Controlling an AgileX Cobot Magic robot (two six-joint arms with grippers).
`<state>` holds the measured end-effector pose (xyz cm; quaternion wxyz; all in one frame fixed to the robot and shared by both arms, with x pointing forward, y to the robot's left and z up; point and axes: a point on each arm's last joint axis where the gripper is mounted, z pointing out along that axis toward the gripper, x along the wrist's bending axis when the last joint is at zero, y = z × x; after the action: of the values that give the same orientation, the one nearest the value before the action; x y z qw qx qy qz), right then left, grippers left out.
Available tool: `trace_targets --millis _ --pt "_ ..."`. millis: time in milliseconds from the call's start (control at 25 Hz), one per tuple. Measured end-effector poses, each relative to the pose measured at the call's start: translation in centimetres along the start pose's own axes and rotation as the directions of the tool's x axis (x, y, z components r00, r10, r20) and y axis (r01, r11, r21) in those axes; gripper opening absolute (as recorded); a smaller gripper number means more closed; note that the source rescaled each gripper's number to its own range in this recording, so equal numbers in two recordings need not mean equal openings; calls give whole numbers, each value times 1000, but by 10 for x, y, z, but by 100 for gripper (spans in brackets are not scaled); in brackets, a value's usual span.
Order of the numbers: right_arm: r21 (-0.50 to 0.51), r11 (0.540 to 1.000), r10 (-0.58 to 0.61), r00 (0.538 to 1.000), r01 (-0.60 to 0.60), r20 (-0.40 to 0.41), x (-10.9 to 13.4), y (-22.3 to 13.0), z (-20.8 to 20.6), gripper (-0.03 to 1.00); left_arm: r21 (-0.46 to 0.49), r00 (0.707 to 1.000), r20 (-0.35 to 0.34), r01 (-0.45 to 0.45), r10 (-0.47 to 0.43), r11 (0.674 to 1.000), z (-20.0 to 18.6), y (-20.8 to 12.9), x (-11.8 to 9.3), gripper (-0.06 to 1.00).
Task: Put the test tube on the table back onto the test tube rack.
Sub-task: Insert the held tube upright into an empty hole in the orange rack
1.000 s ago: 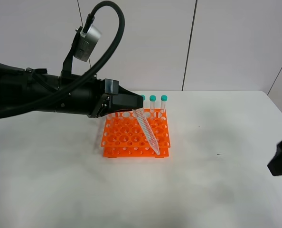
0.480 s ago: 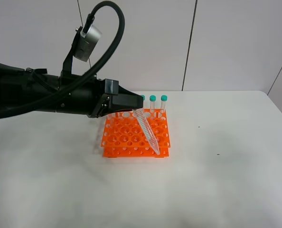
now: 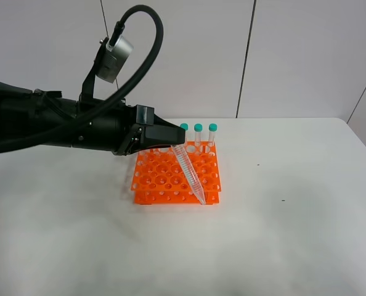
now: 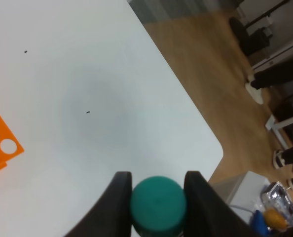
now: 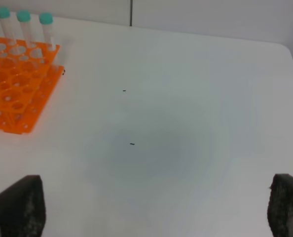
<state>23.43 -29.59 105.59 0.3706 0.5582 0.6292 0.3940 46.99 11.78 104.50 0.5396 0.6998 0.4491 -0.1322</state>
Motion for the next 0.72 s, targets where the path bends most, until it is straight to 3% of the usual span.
trace_targets --millis 160,440,600,720 --pt "0 1000 2 1000 -2 0 0 0 0 100 6 999 33 27 -27 1000 -4 0 -7 0" --pt "0 1000 3 1000 -3 0 0 0 0 100 -99 994 87 -64 73 993 -38 9 -43 0" --pt "0 1000 3 1000 -3 0 0 0 0 100 -160 991 55 -109 119 981 -51 12 -53 0" --pt "0 1000 3 1000 -3 0 0 0 0 100 -178 989 -15 -150 150 972 -54 14 -49 0"
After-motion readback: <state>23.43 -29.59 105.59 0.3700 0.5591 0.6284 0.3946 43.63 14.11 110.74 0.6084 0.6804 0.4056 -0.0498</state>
